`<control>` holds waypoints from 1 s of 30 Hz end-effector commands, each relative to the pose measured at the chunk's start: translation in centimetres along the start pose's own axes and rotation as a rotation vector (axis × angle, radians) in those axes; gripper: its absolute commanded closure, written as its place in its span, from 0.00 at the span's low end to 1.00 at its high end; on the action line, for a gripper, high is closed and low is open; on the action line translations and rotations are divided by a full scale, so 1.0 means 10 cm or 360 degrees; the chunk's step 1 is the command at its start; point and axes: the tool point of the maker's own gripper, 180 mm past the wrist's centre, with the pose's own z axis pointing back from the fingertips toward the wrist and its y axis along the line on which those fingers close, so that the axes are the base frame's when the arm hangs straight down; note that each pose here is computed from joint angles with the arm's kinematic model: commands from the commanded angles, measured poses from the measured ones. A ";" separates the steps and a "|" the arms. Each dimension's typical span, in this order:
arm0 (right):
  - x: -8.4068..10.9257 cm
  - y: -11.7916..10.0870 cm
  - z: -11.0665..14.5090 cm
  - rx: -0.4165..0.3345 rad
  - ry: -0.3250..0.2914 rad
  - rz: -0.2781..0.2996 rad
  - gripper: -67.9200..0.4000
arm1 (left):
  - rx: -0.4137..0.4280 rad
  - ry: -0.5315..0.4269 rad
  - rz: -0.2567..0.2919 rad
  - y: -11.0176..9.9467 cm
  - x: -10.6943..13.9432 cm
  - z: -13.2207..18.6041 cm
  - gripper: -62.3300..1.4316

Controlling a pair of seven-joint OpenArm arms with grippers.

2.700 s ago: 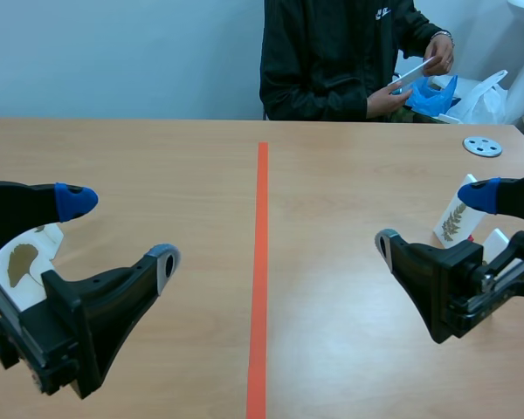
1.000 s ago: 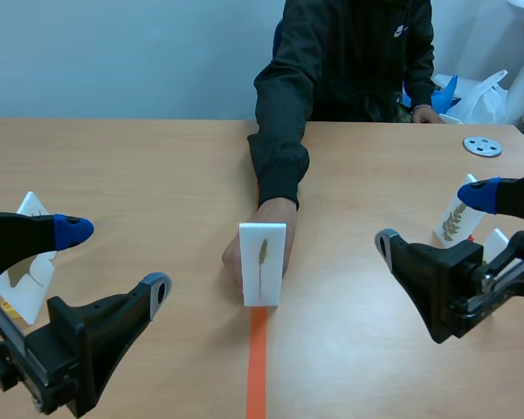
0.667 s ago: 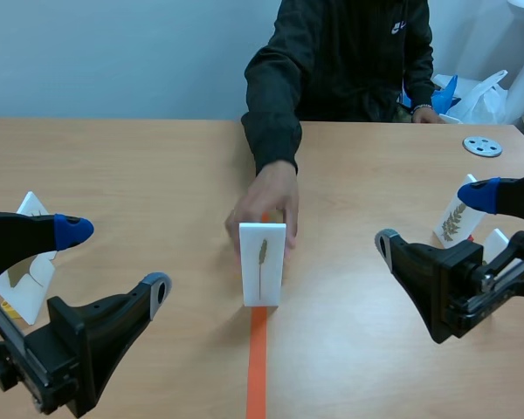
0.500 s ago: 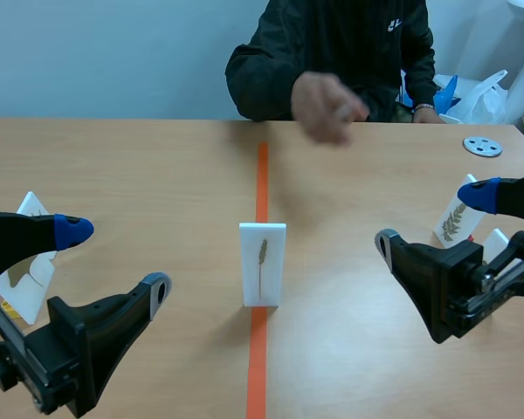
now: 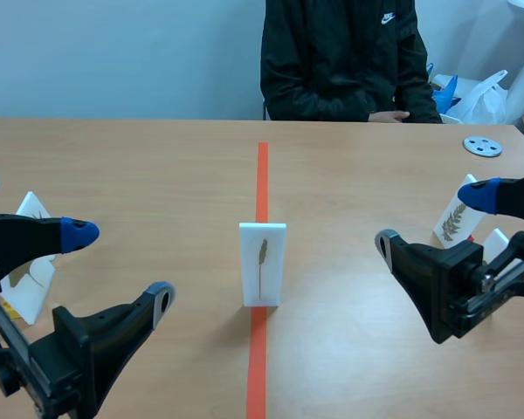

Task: Sort the leaf by its shape. The table is split by an orange tape line. A compound leaf with several leaflets goes to the left side, a simple leaf with one blade goes to the right side. Return to the home posture when a red brick is placed on the table.

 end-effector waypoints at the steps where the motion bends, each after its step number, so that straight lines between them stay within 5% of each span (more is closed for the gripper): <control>1: 0.08 -0.02 -0.01 -0.0002 -0.0054 -0.0006 0.00 | -0.0017 -0.0012 0.0024 -0.01 -0.04 -0.03 0.00; 6: 0.08 -0.02 -0.01 -0.0002 -0.0054 -0.0006 0.00 | -0.0045 -0.0022 0.0060 -0.01 -0.17 -0.13 0.00; 16: 0.08 -0.02 -0.01 -0.0002 -0.0054 -0.0006 0.00 | -0.0131 -0.0175 -0.0004 -0.03 -0.19 -0.45 0.00; 30: 0.08 -0.02 -0.01 -0.0003 -0.0053 -0.0005 0.00 | -0.0218 -0.0114 -0.0103 -0.04 -0.55 -0.93 0.00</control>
